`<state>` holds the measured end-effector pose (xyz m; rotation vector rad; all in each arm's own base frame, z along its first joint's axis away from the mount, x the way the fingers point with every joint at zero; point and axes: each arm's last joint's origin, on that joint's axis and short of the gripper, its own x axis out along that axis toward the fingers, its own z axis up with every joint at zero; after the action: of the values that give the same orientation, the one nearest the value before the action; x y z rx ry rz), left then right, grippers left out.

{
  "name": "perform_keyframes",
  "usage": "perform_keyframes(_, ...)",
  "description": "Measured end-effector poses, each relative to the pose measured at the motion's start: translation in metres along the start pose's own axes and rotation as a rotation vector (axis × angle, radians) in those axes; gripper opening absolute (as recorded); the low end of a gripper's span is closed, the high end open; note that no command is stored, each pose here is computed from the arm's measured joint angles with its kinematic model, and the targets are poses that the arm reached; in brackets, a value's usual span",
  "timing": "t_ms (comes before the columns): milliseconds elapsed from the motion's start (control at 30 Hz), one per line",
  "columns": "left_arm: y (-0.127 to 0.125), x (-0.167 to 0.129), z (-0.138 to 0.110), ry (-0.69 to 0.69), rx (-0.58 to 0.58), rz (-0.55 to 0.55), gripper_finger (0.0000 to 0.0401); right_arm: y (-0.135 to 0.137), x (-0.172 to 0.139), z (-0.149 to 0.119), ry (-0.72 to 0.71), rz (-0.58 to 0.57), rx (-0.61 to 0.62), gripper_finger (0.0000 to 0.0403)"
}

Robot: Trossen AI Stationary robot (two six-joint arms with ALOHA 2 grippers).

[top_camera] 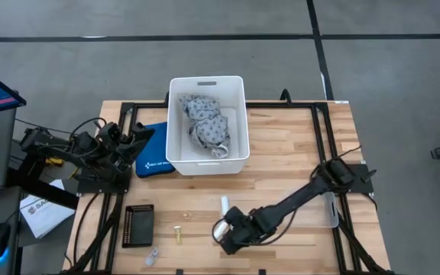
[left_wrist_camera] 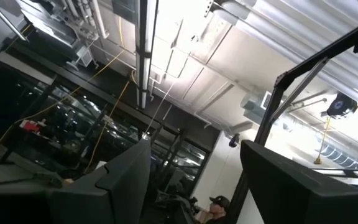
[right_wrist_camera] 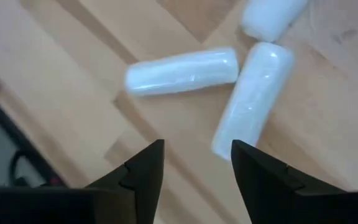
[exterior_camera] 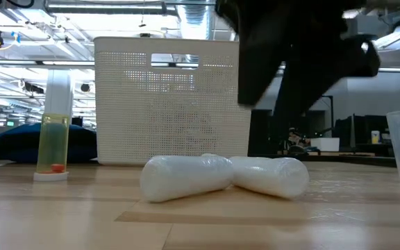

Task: Pick & Place Medicine items
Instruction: Put the bottom right rolled gauze into the transparent bin

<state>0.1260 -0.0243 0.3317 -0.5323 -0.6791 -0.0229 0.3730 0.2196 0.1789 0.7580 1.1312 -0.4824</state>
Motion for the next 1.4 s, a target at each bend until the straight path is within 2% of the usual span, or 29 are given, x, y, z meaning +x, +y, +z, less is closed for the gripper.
perform_keyframes(233, 0.000, 0.000, -0.001, 0.006, -0.002, 0.002, 0.0241, -0.009, 0.007, 0.003, -0.023, -0.092, -0.019, 0.0182)
perform_keyframes(467, 0.001, 0.000, -0.003, 0.029, -0.023, 0.011, 0.0241, -0.006, 0.015, 0.005, -0.031, -0.066, -0.034, 0.0182)
perform_keyframes(800, 0.001, 0.000, -0.003, 0.031, -0.028, 0.007, 0.0241, -0.010, 0.030, 0.000, 0.001, -0.116, -0.059, 0.0179)
perform_keyframes(933, 0.001, 0.000, -0.003, 0.036, -0.033, -0.006, 0.0241, -0.011, 0.030, 0.000, 0.002, -0.120, -0.060, 0.0160)
perform_keyframes(1233, 0.000, 0.000, -0.003, 0.040, -0.040, -0.018, 0.0241, -0.010, 0.029, -0.004, 0.002, -0.123, -0.068, 0.0087)
perform_keyframes(1400, 0.000, 0.000, -0.003, 0.042, -0.041, -0.024, 0.0241, 0.001, 0.018, -0.009, 0.006, -0.084, -0.077, 0.0073)
